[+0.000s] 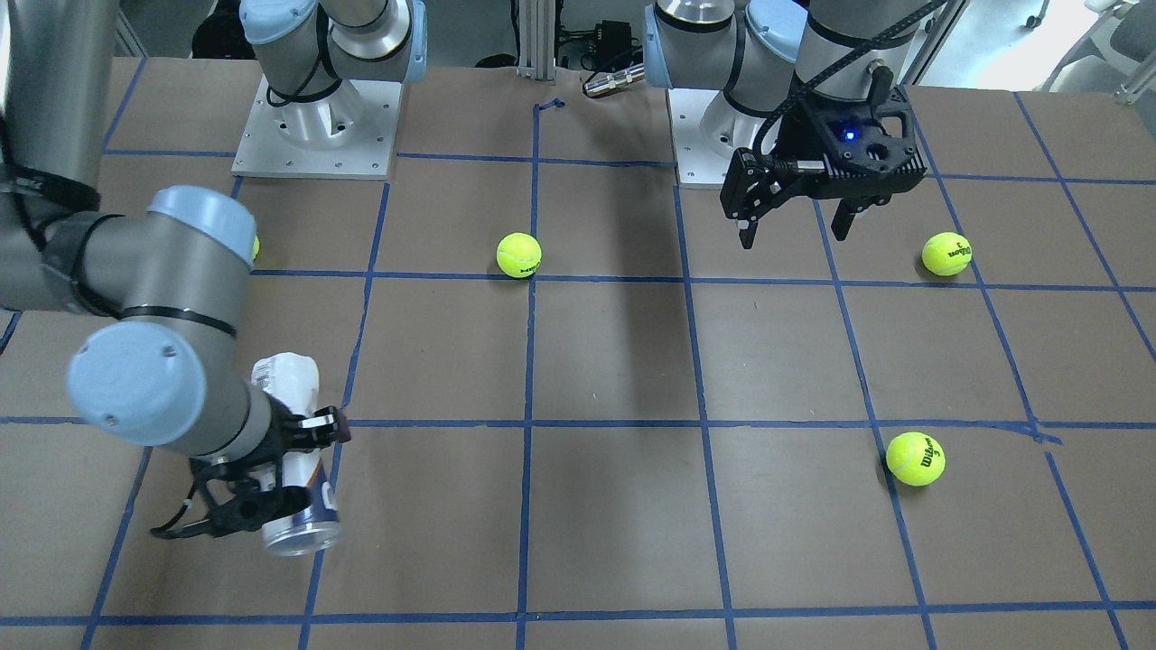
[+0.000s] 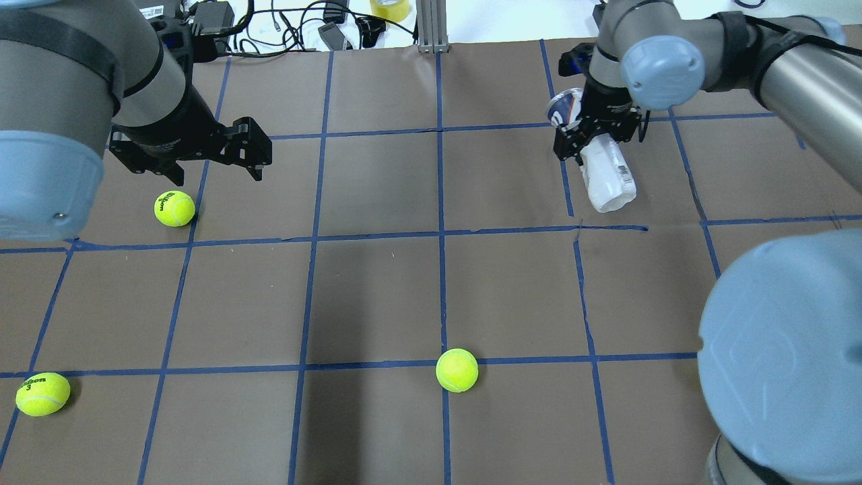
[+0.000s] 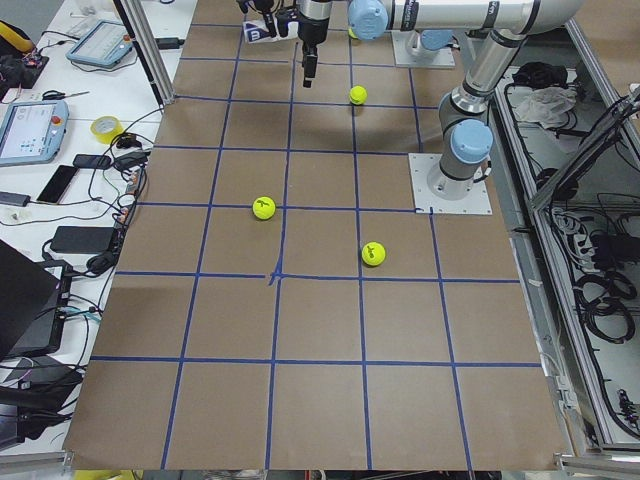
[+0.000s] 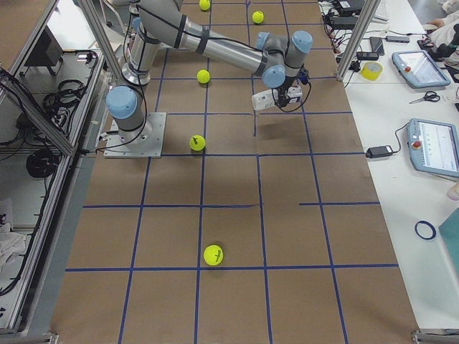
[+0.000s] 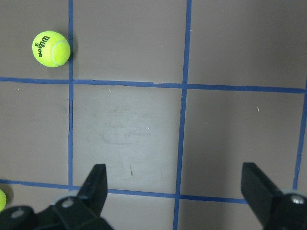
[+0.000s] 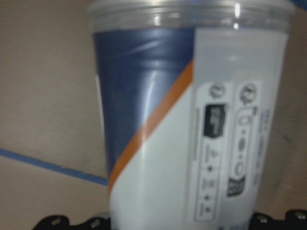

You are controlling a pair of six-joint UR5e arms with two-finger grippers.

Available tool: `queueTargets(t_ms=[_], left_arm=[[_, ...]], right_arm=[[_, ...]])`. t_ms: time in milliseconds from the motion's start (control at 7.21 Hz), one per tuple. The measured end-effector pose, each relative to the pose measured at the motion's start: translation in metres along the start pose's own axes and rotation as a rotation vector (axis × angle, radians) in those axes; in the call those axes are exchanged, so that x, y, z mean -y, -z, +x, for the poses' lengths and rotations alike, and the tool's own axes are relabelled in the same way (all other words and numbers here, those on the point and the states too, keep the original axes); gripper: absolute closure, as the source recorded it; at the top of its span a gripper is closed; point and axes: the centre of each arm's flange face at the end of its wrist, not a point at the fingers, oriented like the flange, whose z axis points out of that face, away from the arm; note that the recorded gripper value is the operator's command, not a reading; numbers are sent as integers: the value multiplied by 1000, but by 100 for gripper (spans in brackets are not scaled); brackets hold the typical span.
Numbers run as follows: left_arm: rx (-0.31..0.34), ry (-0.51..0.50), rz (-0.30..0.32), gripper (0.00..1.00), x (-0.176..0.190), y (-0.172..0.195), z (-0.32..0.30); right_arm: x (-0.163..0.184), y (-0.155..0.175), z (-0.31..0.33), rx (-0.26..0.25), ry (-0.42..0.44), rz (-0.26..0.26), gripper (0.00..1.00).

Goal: Lift up tennis ball bucket
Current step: 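Carry the can with the right gripper toward the left gripper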

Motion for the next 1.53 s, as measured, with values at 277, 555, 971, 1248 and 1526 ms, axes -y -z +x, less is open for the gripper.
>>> queueTargets(t_ms=[277, 555, 971, 1248, 1526], left_arm=[[1, 10, 0, 0, 2, -1, 0], [2, 8, 8, 0, 5, 2, -2], [3, 12, 17, 0, 9, 5, -3], [2, 13, 23, 0, 11, 7, -6], [1, 7, 32, 0, 14, 12, -8]], right_arm=[[-5, 6, -123, -27, 241, 7, 75], [-13, 14, -205, -47, 531, 66, 75], [-17, -8, -264, -136, 1024, 168, 71], [-18, -56, -271, -181, 1147, 206, 71], [-19, -83, -289, -184, 1112, 224, 71]])
